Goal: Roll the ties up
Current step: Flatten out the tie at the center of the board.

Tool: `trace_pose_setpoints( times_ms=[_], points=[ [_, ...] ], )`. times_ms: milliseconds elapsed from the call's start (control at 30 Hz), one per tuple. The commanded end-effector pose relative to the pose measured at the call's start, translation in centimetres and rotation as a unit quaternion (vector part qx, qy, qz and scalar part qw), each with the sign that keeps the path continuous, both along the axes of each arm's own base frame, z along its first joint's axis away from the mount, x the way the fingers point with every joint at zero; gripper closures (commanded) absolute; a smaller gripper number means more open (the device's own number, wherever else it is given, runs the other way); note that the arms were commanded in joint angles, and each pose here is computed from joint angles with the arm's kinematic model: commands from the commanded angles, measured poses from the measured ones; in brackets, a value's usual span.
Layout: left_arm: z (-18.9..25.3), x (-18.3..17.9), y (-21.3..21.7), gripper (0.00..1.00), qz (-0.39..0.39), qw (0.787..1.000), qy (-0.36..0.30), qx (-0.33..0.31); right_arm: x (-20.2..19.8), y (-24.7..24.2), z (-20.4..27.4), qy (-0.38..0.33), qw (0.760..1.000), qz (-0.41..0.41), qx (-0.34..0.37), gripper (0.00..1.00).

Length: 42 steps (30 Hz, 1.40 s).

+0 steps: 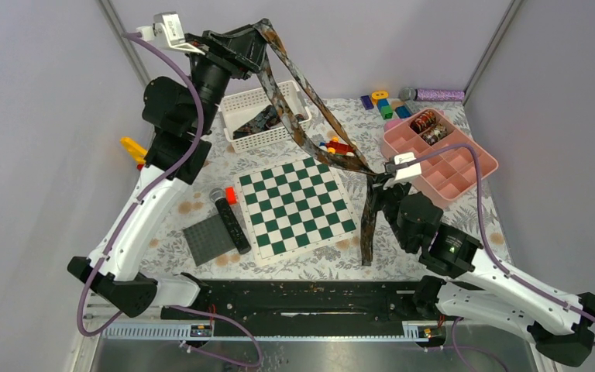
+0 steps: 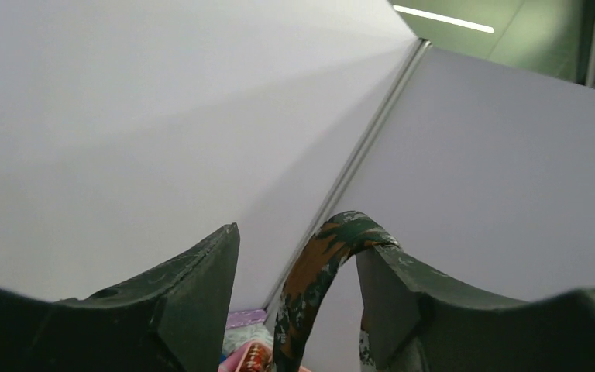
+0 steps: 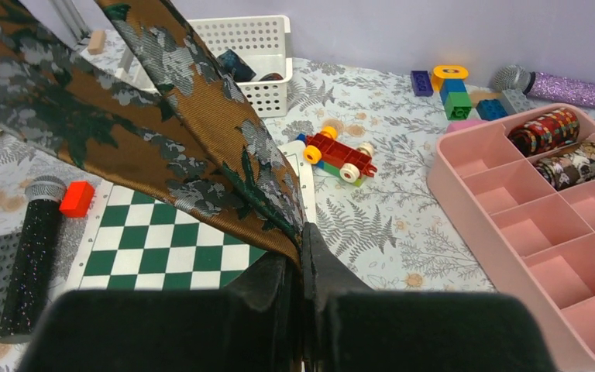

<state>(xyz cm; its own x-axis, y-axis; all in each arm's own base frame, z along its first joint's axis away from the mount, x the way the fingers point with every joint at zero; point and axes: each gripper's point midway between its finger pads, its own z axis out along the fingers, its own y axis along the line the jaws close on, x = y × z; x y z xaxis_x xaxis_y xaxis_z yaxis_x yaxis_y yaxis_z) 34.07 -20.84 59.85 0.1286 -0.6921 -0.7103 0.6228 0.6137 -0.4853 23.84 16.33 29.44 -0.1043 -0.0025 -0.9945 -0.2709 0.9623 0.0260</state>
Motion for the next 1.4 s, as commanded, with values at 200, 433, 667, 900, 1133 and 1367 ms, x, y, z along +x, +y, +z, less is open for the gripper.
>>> trace_pose_setpoints(
  times_ms=[200,433,667,900,1133,1367],
  points=[
    [8.5,-6.0,0.9,0.47,-0.067,0.994,-0.084,-0.037,1.5,1.1,1.2,-0.031,0.999,-0.020,0.010,1.00],
    [9.1,-8.2,2.2,0.46,-0.099,0.985,-0.091,-0.111,1.9,1.5,1.3,-0.033,0.999,-0.026,0.017,1.00],
    [9.9,-9.5,3.6,0.54,-0.103,0.971,-0.135,-0.166,1.5,1.8,1.6,-0.034,0.999,-0.010,0.036,1.00],
    [10.0,-8.6,3.4,0.79,-0.109,0.964,-0.151,-0.191,0.8,3.3,2.4,-0.042,0.997,0.041,0.050,1.00],
    [12.5,-9.9,2.6,0.96,-0.121,0.965,-0.175,-0.151,0.8,4.8,3.2,-0.059,0.995,0.078,0.022,1.00],
    [13.0,-9.3,0.8,1.00,-0.126,0.980,-0.138,-0.074,1.7,7.0,4.3,-0.076,0.992,0.100,0.009,1.00]
  ],
)
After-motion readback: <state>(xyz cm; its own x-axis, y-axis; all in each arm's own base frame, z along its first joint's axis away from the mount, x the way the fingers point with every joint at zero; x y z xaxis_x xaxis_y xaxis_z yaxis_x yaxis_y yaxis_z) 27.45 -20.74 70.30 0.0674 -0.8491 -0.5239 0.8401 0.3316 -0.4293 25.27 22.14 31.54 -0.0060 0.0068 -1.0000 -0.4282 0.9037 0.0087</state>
